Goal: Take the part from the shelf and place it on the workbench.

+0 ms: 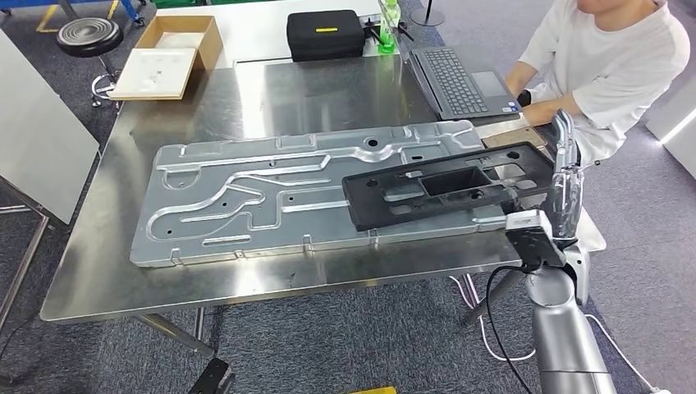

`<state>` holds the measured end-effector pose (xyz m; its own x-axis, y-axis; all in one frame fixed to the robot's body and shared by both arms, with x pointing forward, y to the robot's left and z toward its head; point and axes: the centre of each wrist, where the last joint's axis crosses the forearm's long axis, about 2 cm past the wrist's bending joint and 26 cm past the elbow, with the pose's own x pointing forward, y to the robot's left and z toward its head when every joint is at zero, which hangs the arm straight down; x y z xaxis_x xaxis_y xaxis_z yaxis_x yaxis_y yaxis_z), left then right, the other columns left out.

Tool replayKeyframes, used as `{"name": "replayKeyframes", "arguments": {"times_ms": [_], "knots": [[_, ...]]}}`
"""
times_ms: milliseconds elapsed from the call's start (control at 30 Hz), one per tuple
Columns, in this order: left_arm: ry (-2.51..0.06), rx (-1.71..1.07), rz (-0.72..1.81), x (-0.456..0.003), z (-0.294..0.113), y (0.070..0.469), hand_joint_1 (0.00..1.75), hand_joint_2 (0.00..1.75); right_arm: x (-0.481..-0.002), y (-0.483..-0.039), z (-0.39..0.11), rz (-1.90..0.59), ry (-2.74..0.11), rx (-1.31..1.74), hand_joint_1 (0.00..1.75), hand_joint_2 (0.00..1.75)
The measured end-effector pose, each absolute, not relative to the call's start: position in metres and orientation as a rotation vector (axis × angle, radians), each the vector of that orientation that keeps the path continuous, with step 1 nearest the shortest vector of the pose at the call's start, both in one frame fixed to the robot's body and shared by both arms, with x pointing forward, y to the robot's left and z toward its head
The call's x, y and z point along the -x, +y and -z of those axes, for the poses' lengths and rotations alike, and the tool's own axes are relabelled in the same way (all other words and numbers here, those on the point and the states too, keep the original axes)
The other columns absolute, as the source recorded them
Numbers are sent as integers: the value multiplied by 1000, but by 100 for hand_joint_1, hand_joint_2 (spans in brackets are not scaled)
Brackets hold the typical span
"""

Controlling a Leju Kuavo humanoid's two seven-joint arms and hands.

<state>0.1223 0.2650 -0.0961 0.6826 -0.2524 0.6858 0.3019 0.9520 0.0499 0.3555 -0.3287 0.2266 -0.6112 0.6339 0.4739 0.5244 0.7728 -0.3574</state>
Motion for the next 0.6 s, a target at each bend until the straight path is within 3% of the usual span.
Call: {"name": "replayKeyframes", "arguments": {"times_ms": [300,600], "knots": [[-760,73,312,-123,96,262,0,0,-345,-282,-244,-447,-2477,947,0,0],[-766,75,316,-128,94,261,0,0,-340,-268,-250,-488,-2512,951,0,0]]}}
